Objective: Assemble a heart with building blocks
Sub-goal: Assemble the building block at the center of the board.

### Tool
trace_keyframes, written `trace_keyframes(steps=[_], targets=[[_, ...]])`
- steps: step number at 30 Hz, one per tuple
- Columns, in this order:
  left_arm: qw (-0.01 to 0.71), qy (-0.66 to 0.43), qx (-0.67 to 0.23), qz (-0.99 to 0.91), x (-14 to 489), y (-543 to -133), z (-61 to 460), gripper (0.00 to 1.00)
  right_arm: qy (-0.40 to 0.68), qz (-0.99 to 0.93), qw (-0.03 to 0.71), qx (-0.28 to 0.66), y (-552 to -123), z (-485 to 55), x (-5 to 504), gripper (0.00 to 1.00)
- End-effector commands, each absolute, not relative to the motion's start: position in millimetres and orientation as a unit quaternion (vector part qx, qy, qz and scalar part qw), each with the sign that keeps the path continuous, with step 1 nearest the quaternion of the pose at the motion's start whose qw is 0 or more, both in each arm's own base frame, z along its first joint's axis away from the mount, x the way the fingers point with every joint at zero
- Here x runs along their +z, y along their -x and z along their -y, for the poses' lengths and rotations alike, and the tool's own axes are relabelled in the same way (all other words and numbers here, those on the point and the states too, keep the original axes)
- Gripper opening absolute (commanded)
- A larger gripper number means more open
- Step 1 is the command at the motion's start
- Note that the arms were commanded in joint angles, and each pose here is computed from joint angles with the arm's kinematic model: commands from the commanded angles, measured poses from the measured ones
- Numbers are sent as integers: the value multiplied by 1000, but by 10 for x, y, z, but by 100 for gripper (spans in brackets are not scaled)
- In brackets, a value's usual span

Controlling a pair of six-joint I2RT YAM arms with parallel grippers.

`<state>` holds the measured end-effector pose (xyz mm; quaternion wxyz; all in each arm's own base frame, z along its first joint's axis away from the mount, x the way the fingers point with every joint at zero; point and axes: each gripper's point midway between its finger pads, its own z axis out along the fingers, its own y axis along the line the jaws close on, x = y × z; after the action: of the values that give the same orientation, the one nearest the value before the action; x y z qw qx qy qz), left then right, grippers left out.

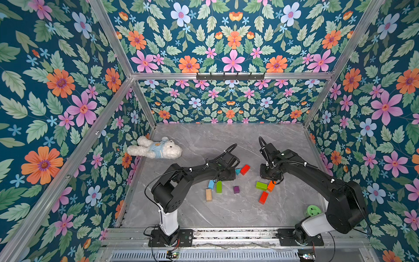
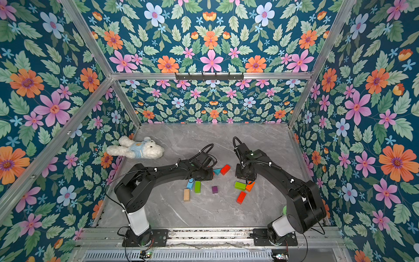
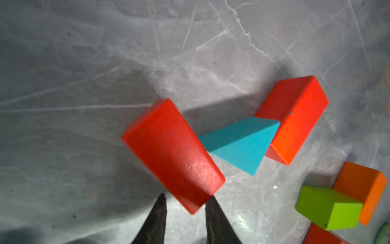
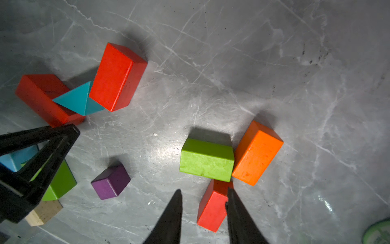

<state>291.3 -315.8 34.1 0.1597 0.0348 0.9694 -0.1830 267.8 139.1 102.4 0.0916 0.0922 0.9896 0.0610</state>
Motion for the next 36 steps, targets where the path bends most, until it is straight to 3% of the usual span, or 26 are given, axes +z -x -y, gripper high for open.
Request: trace_keyframes(steps=[1,31,36], targets=[[158,-49,-171,-971,335,-2901,3132,38,-100,-990,89,54,-2645,-1354,1031,37],[177,-45,-186,-966,516,-2950,3188,36,-102,-989,91,54,-2598,-1325,1021,37],[197,-40,-172,-964,668,-2969,3080,38,-96,-989,92,60,-2589,-1347,1022,48]])
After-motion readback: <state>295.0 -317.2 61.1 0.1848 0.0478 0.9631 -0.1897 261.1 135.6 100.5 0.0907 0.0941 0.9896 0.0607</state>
